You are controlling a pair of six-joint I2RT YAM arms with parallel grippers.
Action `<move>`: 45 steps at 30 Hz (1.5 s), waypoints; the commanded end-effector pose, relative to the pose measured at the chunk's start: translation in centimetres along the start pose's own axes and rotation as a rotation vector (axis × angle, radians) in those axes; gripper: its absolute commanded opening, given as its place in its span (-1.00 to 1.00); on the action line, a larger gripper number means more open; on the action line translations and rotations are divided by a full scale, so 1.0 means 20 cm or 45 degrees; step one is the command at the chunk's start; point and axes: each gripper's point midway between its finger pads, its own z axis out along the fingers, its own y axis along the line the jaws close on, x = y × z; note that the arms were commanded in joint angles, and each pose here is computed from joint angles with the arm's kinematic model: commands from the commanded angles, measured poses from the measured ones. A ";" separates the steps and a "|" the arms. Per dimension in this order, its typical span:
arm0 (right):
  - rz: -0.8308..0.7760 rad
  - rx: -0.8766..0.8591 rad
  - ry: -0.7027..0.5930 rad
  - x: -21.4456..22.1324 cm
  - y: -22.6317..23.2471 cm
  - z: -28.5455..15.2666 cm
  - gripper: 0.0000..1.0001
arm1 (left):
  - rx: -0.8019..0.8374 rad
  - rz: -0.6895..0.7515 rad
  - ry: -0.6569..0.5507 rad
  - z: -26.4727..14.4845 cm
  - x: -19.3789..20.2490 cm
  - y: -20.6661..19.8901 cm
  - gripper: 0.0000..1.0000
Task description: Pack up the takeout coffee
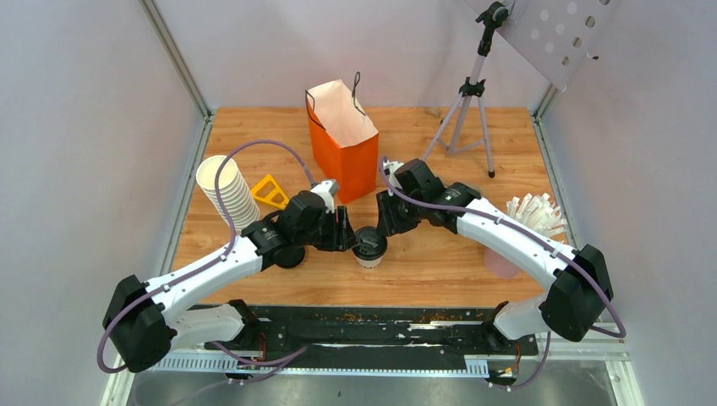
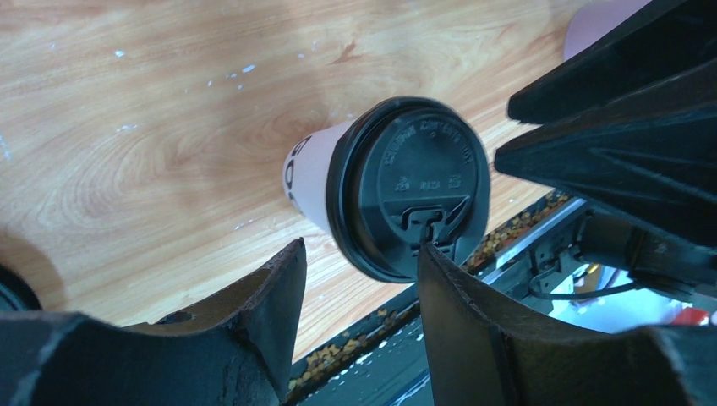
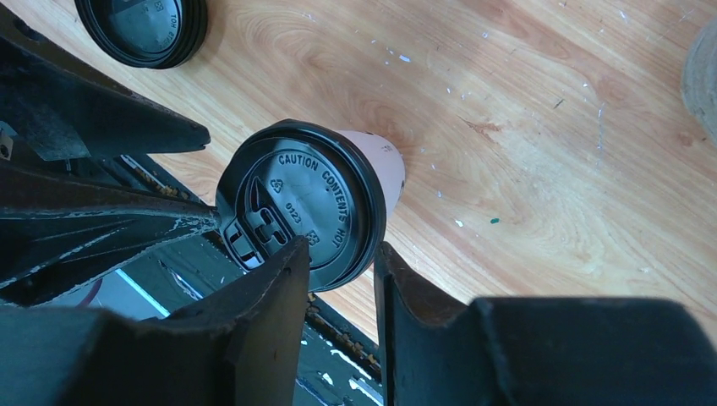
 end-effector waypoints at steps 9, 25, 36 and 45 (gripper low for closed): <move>-0.013 -0.011 -0.005 -0.01 0.00 0.03 -0.32 | 0.107 -0.005 -0.069 0.05 -0.09 -0.08 0.06; -0.010 0.003 0.059 0.05 -0.03 0.10 -0.44 | 0.068 0.035 0.031 0.09 0.03 0.00 -0.32; -0.007 0.032 0.058 0.13 -0.08 0.09 -0.44 | 0.124 0.003 0.021 0.08 0.04 -0.03 -0.36; -0.013 0.014 0.046 0.08 -0.02 -0.06 -0.01 | 0.193 -0.074 0.036 0.07 0.06 -0.09 -0.19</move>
